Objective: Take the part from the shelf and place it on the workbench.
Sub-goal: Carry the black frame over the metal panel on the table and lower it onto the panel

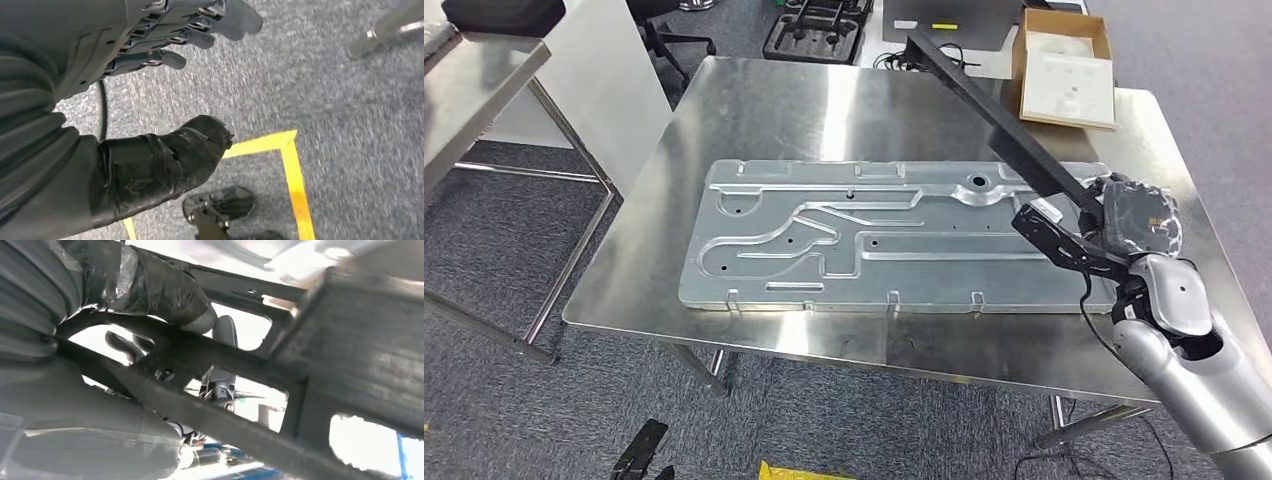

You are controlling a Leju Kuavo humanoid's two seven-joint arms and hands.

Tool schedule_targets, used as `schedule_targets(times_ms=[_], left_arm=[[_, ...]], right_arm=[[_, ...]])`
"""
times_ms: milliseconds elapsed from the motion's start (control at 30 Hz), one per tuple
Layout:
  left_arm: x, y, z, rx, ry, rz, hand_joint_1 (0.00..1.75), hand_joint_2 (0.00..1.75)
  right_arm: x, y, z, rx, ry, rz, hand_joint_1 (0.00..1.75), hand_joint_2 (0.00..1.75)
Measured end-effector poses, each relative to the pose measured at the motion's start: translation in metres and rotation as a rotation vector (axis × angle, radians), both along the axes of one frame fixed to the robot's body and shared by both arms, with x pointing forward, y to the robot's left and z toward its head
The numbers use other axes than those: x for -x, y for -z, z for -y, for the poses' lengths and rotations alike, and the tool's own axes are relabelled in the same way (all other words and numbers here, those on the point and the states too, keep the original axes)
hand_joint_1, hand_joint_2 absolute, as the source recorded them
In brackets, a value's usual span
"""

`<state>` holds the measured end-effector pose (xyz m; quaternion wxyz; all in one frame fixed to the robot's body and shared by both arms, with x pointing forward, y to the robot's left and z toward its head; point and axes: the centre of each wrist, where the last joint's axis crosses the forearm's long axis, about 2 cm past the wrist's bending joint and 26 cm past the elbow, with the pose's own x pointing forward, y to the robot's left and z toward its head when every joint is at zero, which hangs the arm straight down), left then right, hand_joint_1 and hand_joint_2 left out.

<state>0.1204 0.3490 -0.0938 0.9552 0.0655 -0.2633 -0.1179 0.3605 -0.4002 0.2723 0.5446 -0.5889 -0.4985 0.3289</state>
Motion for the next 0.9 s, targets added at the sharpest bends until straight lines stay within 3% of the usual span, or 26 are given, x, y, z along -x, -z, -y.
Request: schedule_targets(times_ms=[633, 767, 833, 900], left_arm=[[-0.007, -0.002, 0.002, 0.04, -0.018, 0.102, 0.0, 1.75], [-0.008, -0.002, 0.003, 0.066, -0.011, 0.112, 0.0, 1.75], [-0.008, -0.002, 0.004, 0.08, -0.005, 0.115, 0.0, 1.75], [-0.008, -0.002, 0.003, 0.085, -0.002, 0.118, 0.0, 0.87]], right_arm=[[0.017, 0.043, 0.071, 0.21, 0.22, -0.249, 1.75, 1.75], [0.022, 0.054, 0.078, 0.217, 0.24, -0.289, 0.0, 0.0], [0.023, 0.056, 0.08, 0.222, 0.245, -0.298, 0.0, 0.0], [0.023, 0.056, 0.083, 0.228, 0.251, -0.305, 0.0, 0.0]])
